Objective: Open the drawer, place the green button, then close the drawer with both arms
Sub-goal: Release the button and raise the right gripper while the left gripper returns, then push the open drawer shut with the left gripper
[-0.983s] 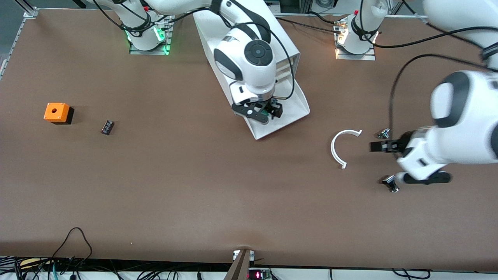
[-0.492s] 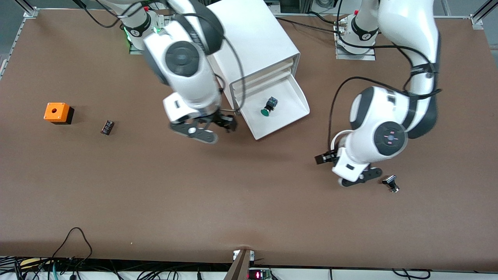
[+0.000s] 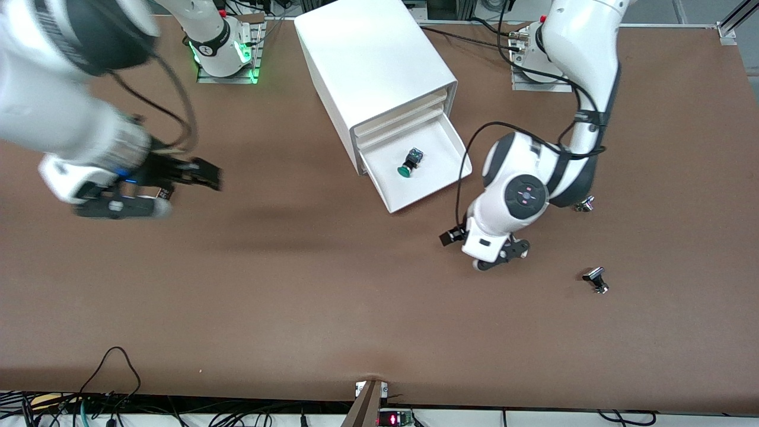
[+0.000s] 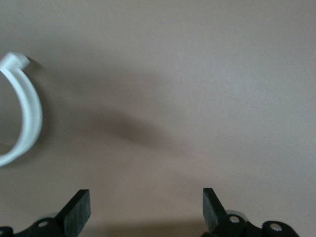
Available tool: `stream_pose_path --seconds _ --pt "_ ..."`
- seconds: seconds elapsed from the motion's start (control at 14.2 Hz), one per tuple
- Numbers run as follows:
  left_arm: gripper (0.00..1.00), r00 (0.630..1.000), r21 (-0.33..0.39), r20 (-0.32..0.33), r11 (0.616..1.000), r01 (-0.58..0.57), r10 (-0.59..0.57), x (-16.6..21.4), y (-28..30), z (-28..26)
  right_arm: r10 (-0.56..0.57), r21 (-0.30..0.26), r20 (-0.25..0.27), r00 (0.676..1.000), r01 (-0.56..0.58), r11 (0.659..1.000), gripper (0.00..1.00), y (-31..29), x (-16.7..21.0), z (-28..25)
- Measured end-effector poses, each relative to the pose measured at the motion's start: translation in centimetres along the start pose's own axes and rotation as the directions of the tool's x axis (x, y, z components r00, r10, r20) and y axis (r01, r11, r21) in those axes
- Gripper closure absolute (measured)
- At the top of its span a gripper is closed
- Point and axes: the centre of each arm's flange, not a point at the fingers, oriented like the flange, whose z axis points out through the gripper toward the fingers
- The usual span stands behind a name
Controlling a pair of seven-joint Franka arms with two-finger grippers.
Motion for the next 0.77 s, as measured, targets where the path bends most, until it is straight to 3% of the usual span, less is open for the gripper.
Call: stream_pose_path --seconds 0.28,0.63,0.77 --pt "0.00 1.000 0.017 -0.005 1.000 0.004 -0.004 -4.7 1.6 3.9 -0.168 -0.016 -0.012 0.986 0.168 0.986 0.00 9.2 -4.8 -3.9" --pt "0.00 1.000 0.037 -0.011 0.999 0.007 -0.007 -8.8 1.8 7.8 -0.190 -0.014 -0.015 0.982 0.190 0.982 0.00 11.7 -9.9 -2.0" --pt "0.00 1.000 0.051 -0.005 0.999 -0.005 0.005 -10.2 1.5 8.5 -0.192 -0.037 -0.009 0.981 0.191 0.981 0.00 11.9 -10.9 -0.9"
